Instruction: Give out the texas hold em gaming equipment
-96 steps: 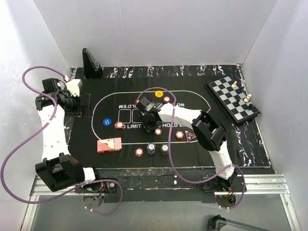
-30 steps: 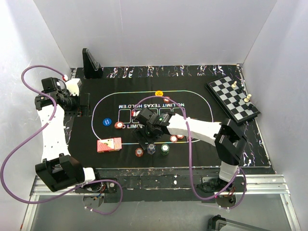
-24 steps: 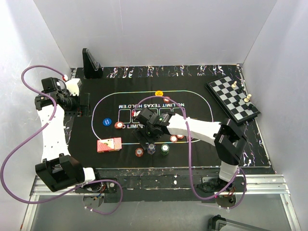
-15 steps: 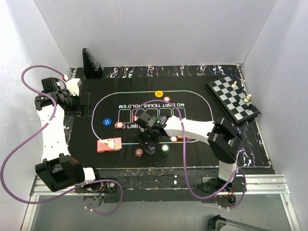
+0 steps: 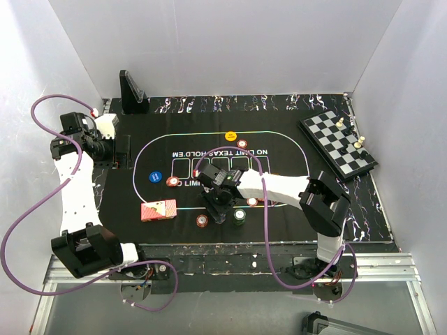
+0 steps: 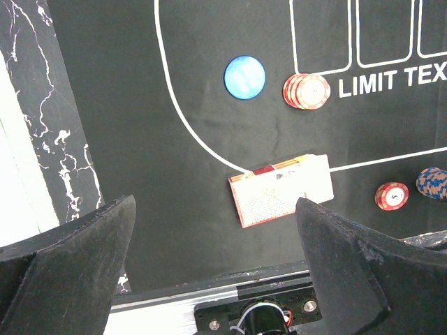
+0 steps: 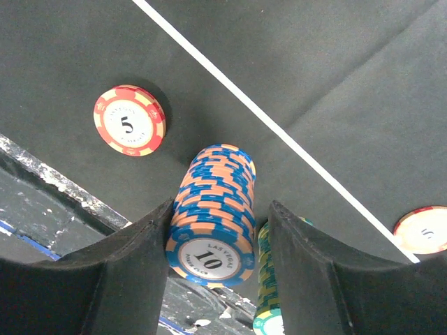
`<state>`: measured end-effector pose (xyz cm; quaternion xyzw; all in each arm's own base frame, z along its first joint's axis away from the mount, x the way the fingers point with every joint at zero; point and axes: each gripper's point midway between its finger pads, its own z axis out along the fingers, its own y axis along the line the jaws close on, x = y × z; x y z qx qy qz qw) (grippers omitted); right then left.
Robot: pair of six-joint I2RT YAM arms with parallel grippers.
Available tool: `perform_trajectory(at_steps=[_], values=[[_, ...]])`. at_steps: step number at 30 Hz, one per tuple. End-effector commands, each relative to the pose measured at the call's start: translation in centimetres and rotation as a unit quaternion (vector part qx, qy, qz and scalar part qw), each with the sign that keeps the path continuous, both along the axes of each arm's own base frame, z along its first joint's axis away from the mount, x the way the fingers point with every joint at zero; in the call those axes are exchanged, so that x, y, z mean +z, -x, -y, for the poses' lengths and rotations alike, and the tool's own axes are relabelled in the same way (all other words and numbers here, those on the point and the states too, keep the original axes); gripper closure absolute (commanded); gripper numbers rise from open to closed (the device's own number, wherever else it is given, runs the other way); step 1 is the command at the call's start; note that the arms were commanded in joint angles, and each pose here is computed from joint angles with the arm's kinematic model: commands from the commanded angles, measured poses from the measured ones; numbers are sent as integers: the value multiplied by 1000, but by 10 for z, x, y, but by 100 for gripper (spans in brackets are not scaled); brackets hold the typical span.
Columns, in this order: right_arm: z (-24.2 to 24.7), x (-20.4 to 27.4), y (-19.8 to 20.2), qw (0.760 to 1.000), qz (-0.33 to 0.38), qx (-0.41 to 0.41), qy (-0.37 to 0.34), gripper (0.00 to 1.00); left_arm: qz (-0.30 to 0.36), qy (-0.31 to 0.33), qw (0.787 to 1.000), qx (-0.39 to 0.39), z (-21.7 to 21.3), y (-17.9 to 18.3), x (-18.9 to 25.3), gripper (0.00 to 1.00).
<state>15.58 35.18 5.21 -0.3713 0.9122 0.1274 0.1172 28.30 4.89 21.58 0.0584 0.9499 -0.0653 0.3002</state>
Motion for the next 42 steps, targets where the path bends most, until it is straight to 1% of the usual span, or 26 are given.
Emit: perform_trajectory(at_steps=[1, 5, 10, 12, 16, 22, 27, 32, 36, 42], values=[[-10, 16, -5, 1000, 17, 3, -20, 40, 32, -4, 999, -1, 2, 1, 17, 0], [-10, 20, -4, 1000, 18, 6, -21, 46, 30, -2, 1000, -2, 2, 1, 16, 0], [-13, 23, -6, 999, 23, 6, -25, 59, 31, -6, 999, -1, 1, 1, 16, 0], [-13, 24, -6, 999, 24, 6, -25, 65, 31, -6, 999, -3, 1, 1, 16, 0], [-13, 32, -8, 999, 31, 5, -28, 81, 31, -8, 1000, -2, 1, 2, 15, 0], [-14, 55, -12, 998, 45, 10, -37, 96, 32, -7, 999, -3, 1, 2, 15, 0], [-17, 64, -13, 998, 50, 16, -37, 97, 30, -6, 1000, -4, 2, 3, 12, 0], [-22, 74, -24, 997, 69, 18, -29, 98, 31, -9, 999, -5, 2, 5, 12, 0], [-54, 80, -50, 995, 84, 24, -38, 99, 29, -1, 1000, -4, 3, 3, 10, 0], [-104, 57, -99, 996, 76, 22, -41, 99, 30, 7, 1000, -5, 4, -3, 7, 0]])
